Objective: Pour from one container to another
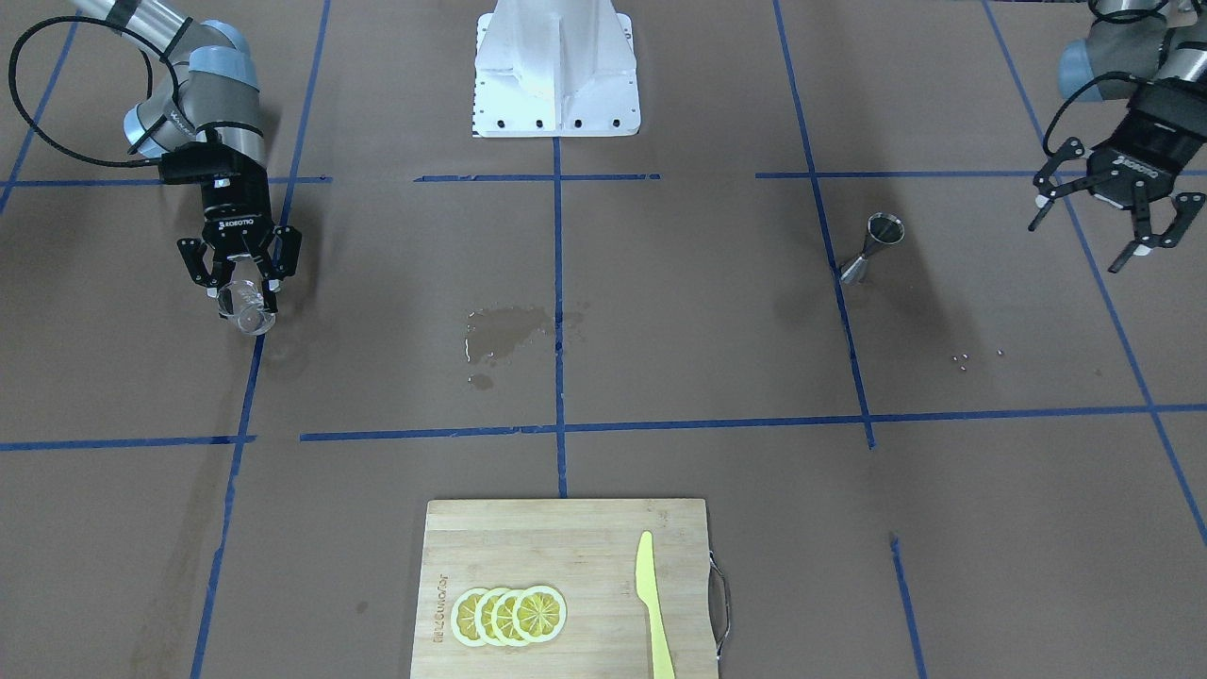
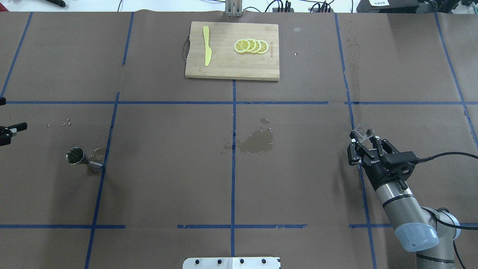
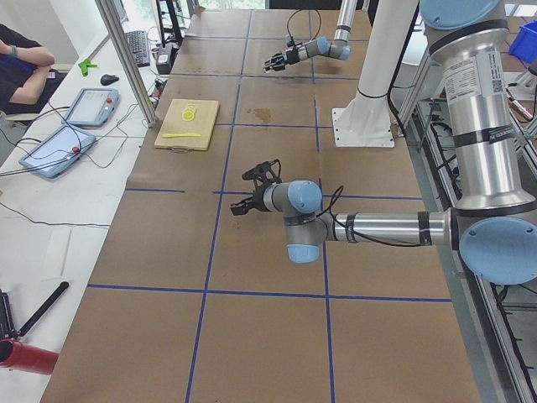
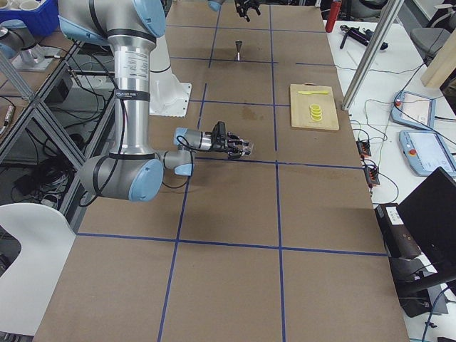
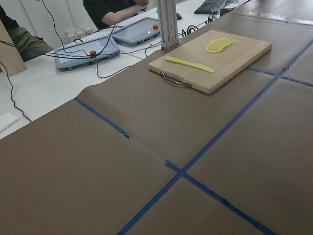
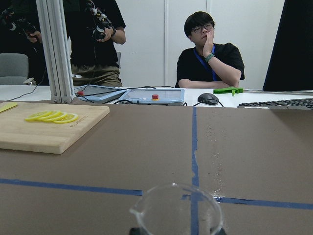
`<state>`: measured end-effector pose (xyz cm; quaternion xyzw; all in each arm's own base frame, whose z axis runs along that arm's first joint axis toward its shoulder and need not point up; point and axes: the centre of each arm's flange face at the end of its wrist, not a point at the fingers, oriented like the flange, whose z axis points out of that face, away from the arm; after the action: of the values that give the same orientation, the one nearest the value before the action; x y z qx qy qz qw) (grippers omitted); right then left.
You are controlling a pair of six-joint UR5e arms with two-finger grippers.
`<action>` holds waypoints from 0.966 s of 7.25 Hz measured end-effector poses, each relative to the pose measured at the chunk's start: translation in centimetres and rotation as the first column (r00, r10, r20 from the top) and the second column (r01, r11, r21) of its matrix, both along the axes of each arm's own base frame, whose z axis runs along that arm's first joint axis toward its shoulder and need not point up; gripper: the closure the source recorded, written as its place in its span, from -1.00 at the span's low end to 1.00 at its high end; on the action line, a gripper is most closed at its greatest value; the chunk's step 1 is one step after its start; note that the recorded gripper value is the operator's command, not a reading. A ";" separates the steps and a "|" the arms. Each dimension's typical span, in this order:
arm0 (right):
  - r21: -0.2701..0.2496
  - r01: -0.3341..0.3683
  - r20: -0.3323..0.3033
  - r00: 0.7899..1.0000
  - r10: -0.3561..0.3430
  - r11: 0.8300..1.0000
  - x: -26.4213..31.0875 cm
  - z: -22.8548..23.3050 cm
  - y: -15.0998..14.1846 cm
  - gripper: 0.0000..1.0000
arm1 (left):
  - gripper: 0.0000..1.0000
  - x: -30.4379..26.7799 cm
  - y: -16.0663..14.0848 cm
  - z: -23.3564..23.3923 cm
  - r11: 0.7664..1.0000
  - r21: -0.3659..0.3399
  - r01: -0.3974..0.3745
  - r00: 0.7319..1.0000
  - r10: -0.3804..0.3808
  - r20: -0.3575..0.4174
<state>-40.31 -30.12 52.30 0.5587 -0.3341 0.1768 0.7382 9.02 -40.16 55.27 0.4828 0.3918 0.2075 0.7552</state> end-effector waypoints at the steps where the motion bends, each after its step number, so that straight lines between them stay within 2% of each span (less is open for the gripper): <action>1: 0.000 0.000 0.000 1.000 0.000 1.000 0.0 0.0 0.0 1.00 | -1.00 -1.4 -0.9 1.0 0.998 -0.063 -0.015 0.998 0.019 0.062; 3: 0.000 0.000 -0.003 1.000 0.000 1.000 0.0 0.1 0.0 1.00 | -1.00 -3.6 -2.4 4.1 0.970 -0.244 -0.001 0.978 0.052 0.200; 5: 0.000 0.000 -0.004 1.000 0.000 1.000 0.0 0.2 0.0 1.00 | -1.00 -8.5 -4.0 6.9 0.920 -0.390 0.052 0.940 0.087 0.329; 6: -0.001 0.000 -0.003 1.000 0.000 1.000 0.0 0.2 0.0 1.00 | -1.00 -11.3 -6.0 7.2 0.874 -0.478 0.086 0.925 0.107 0.364; 7: -0.001 0.000 -0.002 1.000 0.000 1.000 0.0 0.2 0.0 1.00 | -1.00 -14.1 -8.1 7.0 0.799 -0.588 0.124 0.918 0.132 0.373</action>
<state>-40.33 -30.12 52.47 0.5587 -0.3332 0.1763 0.7388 -5.11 -48.26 62.23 0.1654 0.2774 0.1673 0.9315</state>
